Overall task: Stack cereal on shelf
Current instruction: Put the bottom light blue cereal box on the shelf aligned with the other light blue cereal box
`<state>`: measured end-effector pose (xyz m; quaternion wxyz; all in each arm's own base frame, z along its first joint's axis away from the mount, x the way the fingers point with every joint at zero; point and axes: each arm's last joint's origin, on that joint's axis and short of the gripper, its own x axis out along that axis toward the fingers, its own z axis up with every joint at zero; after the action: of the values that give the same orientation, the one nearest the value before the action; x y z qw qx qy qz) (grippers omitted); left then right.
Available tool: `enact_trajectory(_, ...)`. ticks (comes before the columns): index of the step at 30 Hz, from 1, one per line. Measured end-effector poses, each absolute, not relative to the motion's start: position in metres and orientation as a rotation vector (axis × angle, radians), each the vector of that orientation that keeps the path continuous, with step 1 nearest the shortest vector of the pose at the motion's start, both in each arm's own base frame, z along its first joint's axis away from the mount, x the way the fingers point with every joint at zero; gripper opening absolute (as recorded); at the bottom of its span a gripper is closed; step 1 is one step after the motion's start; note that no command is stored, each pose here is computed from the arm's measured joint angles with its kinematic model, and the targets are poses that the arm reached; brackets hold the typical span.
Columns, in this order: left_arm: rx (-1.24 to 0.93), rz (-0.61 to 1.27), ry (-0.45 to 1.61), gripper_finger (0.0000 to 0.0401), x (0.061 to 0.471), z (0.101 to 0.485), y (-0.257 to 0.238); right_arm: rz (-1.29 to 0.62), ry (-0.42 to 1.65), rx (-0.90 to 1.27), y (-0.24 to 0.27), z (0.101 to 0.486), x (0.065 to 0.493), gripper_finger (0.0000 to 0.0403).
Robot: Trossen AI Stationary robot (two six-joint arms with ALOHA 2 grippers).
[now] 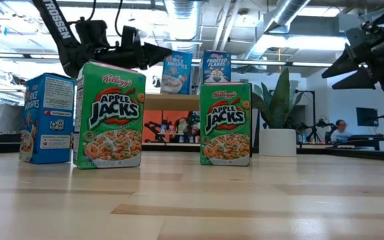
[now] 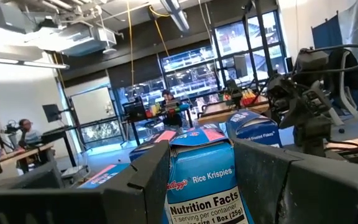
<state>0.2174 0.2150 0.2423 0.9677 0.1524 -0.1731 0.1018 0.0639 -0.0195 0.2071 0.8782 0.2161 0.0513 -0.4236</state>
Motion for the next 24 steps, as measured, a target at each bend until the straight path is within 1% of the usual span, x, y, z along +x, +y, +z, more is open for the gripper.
enact_trajectory(5,0.284,0.205,-0.310,0.0148,0.2196,0.2380,0.2158,-0.885,0.108,0.448,-0.0196,0.2071,0.0638,0.0286)
enact_trajectory(18,0.286,0.234,-0.305,0.0149,0.2225,0.2370,0.2143,-0.884,0.107,0.448,-0.0195,0.2070,0.0639,0.0286)
enact_trajectory(24,0.254,0.246,-0.298,0.0161,0.2239,0.2360,0.2139,-0.885,0.107,0.449,-0.0196,0.2071,0.0639,0.0286)
